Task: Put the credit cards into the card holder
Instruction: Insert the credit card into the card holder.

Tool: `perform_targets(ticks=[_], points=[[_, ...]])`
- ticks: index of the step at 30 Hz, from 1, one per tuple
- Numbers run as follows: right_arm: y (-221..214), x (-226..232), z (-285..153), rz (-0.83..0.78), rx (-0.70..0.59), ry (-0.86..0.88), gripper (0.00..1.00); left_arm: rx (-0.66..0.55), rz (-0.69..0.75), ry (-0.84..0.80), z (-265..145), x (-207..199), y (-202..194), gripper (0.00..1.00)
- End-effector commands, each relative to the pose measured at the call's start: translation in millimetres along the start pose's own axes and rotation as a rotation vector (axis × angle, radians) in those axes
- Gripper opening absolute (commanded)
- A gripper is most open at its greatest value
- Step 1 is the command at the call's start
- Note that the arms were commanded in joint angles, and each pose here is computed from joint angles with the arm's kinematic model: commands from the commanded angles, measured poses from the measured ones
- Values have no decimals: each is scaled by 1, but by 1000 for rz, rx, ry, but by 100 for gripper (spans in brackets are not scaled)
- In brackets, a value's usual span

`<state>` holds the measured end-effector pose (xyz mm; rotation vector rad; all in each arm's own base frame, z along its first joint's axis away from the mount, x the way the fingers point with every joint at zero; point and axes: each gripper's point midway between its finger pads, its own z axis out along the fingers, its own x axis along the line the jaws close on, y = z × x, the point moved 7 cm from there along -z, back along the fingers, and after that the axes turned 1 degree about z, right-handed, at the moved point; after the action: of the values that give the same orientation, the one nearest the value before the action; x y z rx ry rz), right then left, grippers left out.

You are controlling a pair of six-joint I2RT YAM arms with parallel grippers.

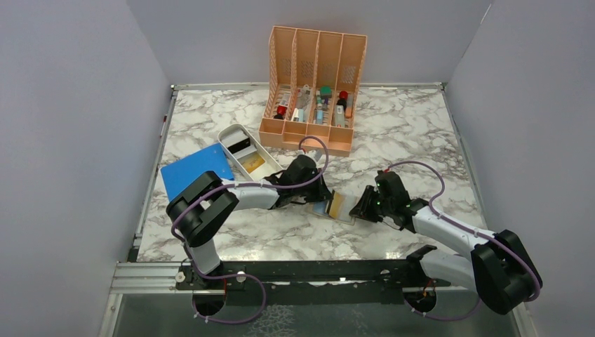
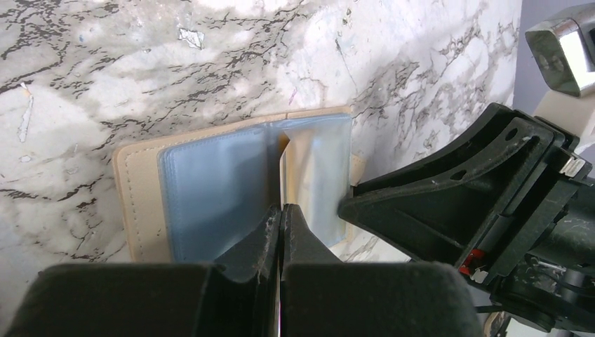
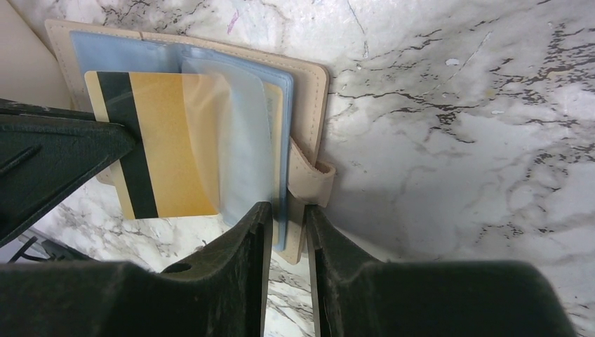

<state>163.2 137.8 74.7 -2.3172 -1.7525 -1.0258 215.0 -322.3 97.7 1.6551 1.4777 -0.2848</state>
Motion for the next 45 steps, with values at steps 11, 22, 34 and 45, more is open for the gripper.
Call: perform_targets(ticks=[11,22,34,45], points=[[-20,-17,1,0,82,-54,33,-65,-43,-86,-11,-10,-1,0],[-5,-4,-10,-17,33,-52,41,-99,-74,-130,-12,-13,0,0],[25,11,-16,-61,-77,-100,40,-102,-62,-155,-13,-14,-1,0],[26,1,-1,-57,-72,-162,43,-95,-74,-160,-8,-11,-5,0]])
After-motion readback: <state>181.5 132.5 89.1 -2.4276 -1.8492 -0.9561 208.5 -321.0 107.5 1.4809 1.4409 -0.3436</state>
